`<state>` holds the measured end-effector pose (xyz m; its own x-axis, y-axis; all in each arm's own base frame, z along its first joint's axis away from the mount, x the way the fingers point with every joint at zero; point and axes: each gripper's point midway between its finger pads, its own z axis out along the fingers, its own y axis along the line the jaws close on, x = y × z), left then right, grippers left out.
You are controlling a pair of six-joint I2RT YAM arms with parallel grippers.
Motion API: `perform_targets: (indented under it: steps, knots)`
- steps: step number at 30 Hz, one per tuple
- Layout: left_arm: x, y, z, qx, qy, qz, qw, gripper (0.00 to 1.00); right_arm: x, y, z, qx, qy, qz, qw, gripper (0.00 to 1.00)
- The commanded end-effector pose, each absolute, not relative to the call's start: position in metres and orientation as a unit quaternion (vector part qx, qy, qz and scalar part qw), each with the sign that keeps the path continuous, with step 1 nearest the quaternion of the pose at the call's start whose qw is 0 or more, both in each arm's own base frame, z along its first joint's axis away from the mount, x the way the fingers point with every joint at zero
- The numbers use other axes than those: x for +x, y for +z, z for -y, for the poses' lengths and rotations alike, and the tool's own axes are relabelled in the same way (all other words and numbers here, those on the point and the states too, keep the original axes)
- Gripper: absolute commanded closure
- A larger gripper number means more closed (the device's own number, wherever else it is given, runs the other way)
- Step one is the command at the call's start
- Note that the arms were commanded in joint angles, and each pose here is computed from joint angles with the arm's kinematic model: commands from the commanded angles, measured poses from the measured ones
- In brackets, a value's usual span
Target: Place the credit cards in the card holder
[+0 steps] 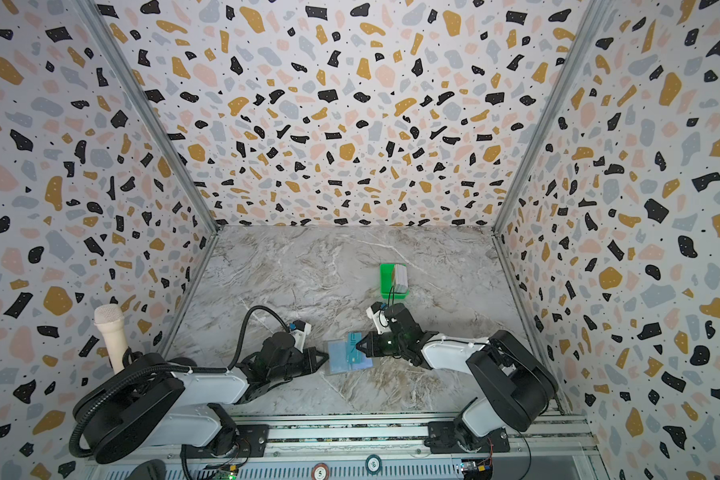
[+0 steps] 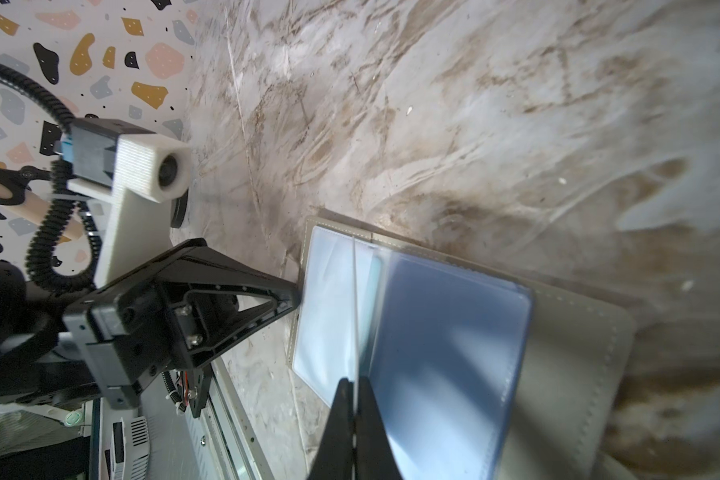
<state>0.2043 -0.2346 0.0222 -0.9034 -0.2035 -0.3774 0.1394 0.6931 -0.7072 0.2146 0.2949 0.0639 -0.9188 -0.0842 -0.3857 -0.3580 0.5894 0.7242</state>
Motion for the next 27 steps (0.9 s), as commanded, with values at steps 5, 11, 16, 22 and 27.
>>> perform_targets:
  steps: [5,11,16,22,27]
  knots:
    - [0.204,0.025,0.242,-0.010,-0.402,-0.890,0.214,1.00,0.208,0.062,-0.295,-0.116,0.449,-0.875,0.139,1.00]
    - [0.197,0.017,0.237,-0.011,-0.395,-0.896,0.202,1.00,0.206,0.053,-0.293,-0.099,0.440,-0.885,0.120,1.00]
    - [0.196,0.017,0.237,-0.011,-0.394,-0.897,0.201,1.00,0.205,0.045,-0.283,-0.076,0.426,-0.894,0.113,1.00]
    - [0.196,0.017,0.237,-0.011,-0.395,-0.896,0.201,1.00,0.202,0.041,-0.281,-0.069,0.431,-0.894,0.102,1.00]
    - [0.195,0.015,0.237,-0.012,-0.396,-0.896,0.198,1.00,0.201,0.043,-0.283,-0.076,0.438,-0.890,0.099,1.00]
